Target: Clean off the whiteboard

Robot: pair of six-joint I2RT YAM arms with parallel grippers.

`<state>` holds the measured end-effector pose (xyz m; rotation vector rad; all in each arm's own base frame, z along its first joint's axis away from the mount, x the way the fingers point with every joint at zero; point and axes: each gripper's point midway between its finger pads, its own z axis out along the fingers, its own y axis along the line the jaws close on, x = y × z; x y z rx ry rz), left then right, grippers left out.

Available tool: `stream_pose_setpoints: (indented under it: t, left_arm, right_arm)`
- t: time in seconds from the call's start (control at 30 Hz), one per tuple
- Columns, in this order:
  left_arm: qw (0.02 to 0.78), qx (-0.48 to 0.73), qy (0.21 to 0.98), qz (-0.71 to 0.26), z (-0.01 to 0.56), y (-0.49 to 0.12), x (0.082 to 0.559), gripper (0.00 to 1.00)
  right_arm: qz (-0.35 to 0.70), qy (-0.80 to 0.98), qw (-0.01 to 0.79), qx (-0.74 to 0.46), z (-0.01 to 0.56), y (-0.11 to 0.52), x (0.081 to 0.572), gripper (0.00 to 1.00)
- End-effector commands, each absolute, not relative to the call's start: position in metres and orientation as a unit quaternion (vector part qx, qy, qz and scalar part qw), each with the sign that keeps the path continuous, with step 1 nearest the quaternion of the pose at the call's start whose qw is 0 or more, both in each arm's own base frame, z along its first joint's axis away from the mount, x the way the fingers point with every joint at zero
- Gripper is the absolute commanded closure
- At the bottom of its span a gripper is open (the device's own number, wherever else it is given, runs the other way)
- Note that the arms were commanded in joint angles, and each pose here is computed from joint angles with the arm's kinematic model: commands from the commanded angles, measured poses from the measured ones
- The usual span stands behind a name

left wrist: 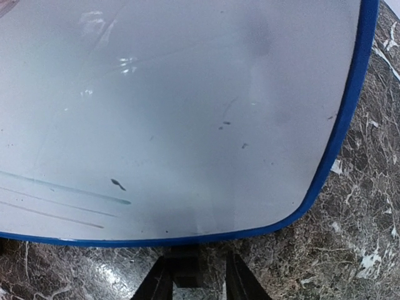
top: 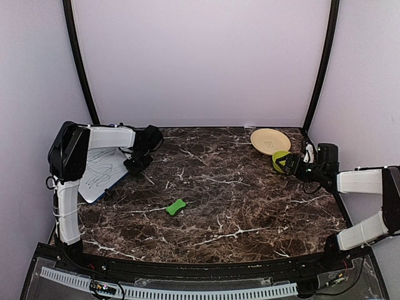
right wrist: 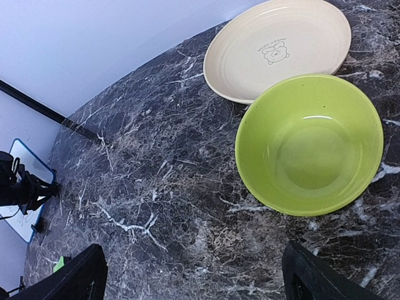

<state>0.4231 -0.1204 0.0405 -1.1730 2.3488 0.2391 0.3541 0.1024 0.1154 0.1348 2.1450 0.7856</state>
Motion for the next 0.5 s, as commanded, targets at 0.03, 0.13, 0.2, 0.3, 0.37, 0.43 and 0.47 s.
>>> stream_pose_setpoints:
  t: [0.03,0.13,0.2,0.3,0.37,0.43,0.47]
  left_arm:
    - [0.255,-0.435,0.859,0.092,0.045,-0.119,0.427,0.73]
    - [0.254,-0.434,0.86,0.087,0.044,-0.121,0.429,0.83]
    - [0.253,-0.431,0.863,0.079,0.044,-0.125,0.432,0.89]
    - [0.248,-0.426,0.867,0.065,0.044,-0.131,0.434,0.99]
    - [0.245,-0.424,0.87,0.057,0.043,-0.138,0.433,1.0]
    - [0.247,-0.422,0.871,0.056,0.045,-0.145,0.431,1.0]
    - [0.249,-0.422,0.87,0.054,0.046,-0.148,0.431,1.0]
  right_arm:
    - [0.317,0.845,0.429,0.039,0.123,0.106,0.358,0.01]
    - [0.318,0.845,0.429,0.038,0.123,0.107,0.358,0.01]
    - [0.32,0.844,0.428,0.037,0.123,0.107,0.357,0.02]
    - [0.322,0.843,0.43,0.035,0.125,0.108,0.357,0.01]
    - [0.323,0.842,0.43,0.035,0.126,0.108,0.357,0.01]
    - [0.325,0.841,0.431,0.033,0.127,0.109,0.356,0.01]
    - [0.326,0.841,0.431,0.033,0.127,0.109,0.356,0.01]
